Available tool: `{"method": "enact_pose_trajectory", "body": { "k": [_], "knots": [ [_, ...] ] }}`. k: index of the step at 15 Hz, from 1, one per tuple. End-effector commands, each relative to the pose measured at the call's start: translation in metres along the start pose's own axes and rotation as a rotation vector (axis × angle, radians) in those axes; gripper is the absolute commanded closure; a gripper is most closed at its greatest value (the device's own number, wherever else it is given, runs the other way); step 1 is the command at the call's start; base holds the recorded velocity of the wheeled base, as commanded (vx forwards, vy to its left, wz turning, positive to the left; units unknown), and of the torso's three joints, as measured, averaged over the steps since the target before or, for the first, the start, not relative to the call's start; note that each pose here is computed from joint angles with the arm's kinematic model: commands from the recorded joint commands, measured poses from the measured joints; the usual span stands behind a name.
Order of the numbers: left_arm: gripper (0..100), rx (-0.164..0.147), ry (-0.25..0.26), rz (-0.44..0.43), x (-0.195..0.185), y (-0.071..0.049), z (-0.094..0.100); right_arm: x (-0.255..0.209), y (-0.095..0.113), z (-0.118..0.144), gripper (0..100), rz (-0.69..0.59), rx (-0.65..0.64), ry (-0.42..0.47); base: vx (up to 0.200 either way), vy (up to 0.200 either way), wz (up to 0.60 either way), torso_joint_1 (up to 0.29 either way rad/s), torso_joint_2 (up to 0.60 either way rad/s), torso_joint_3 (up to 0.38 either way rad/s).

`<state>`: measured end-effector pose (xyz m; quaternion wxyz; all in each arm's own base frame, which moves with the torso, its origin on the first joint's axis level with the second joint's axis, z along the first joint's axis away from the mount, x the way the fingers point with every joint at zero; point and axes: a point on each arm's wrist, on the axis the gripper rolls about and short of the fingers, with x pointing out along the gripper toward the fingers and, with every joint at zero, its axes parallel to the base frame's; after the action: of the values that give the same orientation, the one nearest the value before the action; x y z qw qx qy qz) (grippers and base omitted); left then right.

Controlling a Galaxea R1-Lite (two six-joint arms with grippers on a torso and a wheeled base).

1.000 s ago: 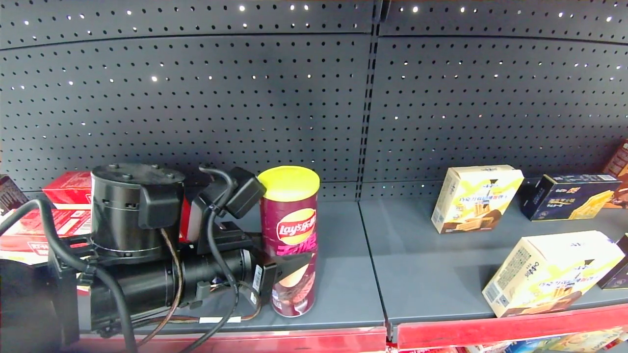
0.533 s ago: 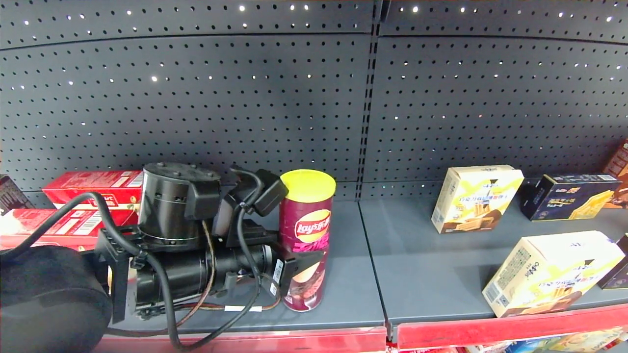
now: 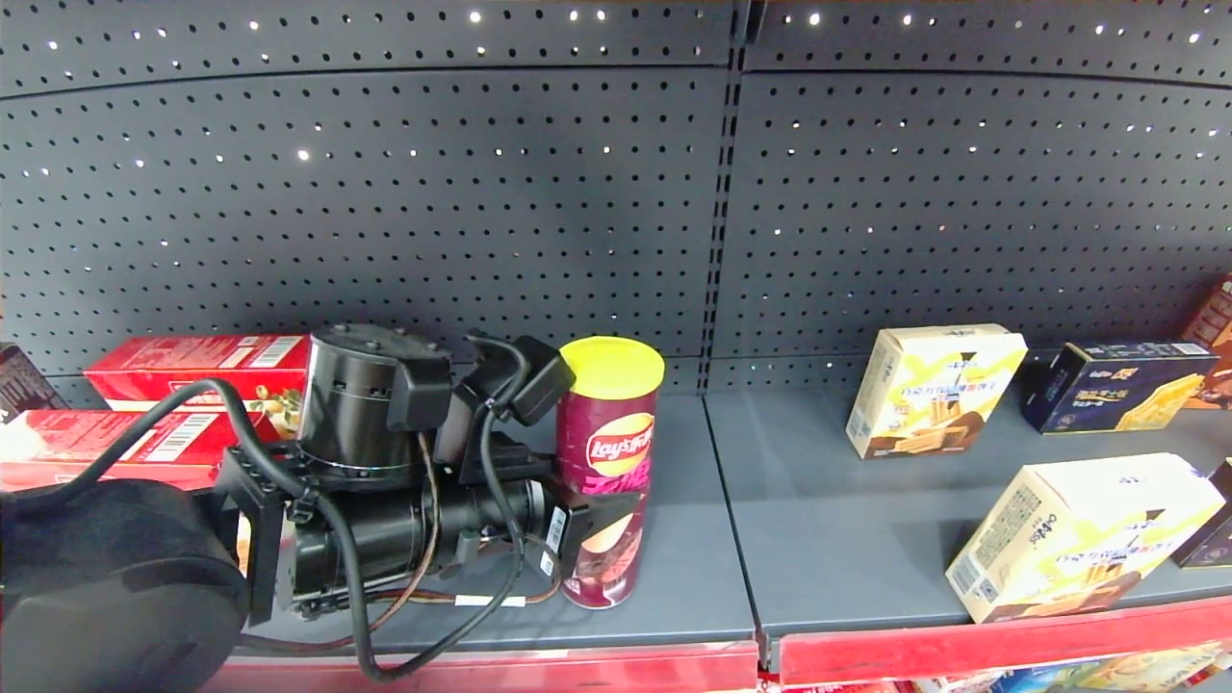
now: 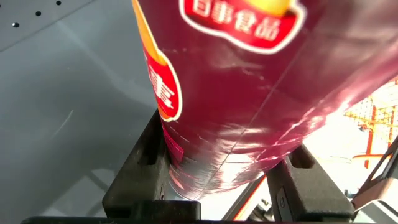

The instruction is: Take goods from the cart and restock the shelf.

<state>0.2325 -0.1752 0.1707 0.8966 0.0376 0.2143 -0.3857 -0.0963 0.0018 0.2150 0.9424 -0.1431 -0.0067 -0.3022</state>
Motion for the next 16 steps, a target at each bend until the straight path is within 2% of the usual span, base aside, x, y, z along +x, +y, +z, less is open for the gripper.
{"method": "enact_pose_trajectory", "body": {
  "k": [1, 15, 16],
  "knots": [
    [100, -0.003, 0.014, 0.000, 0.0015, 0.0002, -0.0027, 0.0007, 0.0002, 0.0004, 100, 0.001, -0.002, 0.003, 0.000, 0.000, 0.00, 0.000, 0.00, 0.000],
    [100, 0.000, 0.014, 0.000, -0.0059, -0.0010, -0.0094, 0.0005, 0.0000, 0.0008, 100, 0.003, -0.002, -0.001, 0.000, 0.000, 0.00, 0.000, 0.00, 0.000],
    [0, 0.000, 0.014, -0.002, -0.0063, -0.0012, -0.0096, 0.0005, 0.0001, 0.0009, 100, 0.004, 0.000, -0.002, 0.000, 0.000, 0.00, 0.000, 0.00, 0.000]
  ]
}}
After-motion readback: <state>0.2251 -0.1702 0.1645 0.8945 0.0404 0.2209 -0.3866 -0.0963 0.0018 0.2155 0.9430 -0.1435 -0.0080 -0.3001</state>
